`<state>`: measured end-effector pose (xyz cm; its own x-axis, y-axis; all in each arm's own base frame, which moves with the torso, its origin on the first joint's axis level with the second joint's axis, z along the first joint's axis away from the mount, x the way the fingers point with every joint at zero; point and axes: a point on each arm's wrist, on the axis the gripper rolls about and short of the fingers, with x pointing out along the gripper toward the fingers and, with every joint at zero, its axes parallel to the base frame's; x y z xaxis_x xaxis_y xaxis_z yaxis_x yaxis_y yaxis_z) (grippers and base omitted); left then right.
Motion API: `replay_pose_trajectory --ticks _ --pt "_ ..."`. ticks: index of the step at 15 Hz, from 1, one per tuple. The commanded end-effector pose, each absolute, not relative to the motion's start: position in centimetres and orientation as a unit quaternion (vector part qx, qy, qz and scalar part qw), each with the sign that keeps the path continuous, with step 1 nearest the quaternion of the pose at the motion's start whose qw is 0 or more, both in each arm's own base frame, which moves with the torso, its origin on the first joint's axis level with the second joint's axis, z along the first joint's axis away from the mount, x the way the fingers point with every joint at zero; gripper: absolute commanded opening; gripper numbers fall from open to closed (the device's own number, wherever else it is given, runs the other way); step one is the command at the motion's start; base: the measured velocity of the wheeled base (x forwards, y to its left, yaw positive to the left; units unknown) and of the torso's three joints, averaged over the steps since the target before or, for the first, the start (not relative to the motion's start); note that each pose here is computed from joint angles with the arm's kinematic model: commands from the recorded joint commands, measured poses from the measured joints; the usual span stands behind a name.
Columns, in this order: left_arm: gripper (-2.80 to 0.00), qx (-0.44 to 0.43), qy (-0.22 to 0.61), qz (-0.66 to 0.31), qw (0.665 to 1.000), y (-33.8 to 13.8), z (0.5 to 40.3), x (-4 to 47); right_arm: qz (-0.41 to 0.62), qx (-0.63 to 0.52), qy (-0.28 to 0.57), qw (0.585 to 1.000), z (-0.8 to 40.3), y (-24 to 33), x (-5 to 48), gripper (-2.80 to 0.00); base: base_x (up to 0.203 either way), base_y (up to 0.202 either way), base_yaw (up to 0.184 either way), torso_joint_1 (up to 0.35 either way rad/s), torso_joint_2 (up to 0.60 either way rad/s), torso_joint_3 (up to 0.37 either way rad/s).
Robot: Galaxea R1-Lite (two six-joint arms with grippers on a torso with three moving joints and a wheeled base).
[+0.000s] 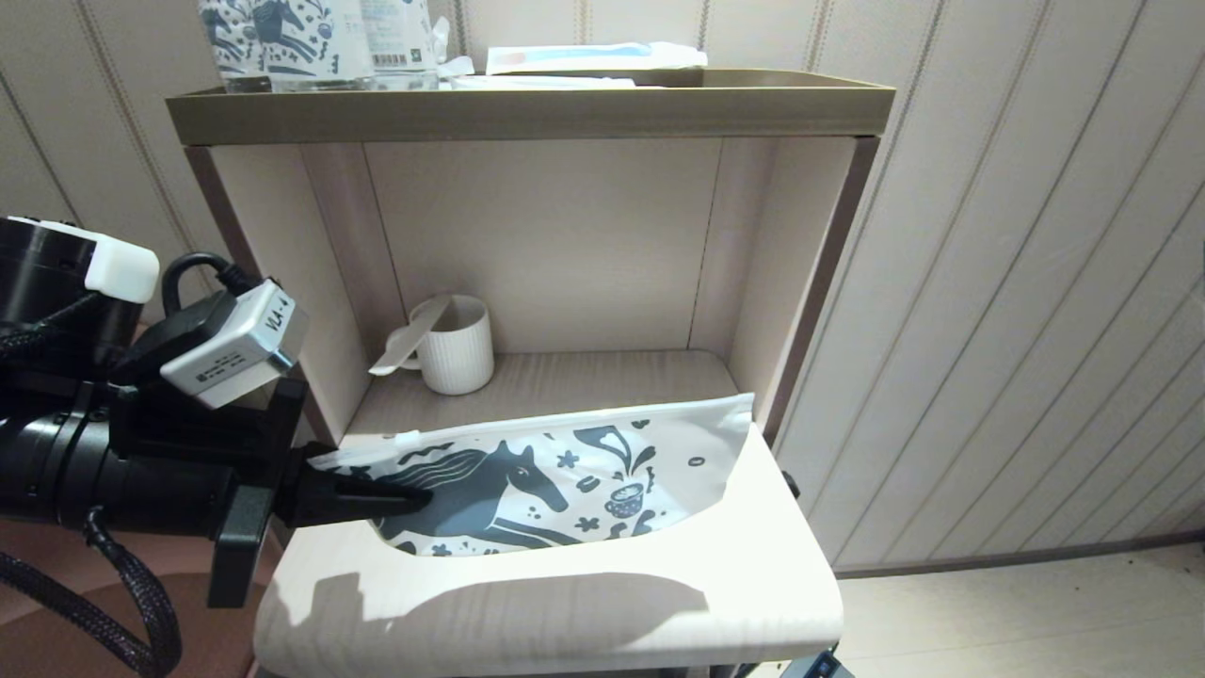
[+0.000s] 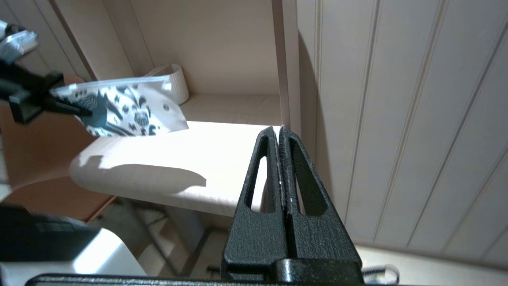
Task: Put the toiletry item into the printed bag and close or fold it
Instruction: Pick up the storage bag
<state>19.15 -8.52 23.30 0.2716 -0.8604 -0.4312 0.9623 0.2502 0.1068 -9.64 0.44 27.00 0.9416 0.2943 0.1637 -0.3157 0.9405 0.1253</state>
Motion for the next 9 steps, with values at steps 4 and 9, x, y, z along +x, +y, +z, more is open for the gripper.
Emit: replay_pose_trajectory --ticks 4,9 --pt "-2.80 0.206 0.145 -0.561 0.789 -8.9 24.2 20.2 0.162 0.084 0.176 0.967 35.5 0.9 5.2 -2.80 0.000 0.000 0.000 0.000 0.00 0.000" --pt "-2.80 0.258 0.166 -0.579 0.755 -11.5 28.4 20.1 0.248 0.043 0.272 0.929 39.3 3.9 11.3 -2.80 0.000 0.000 0.000 0.000 0.00 0.000"
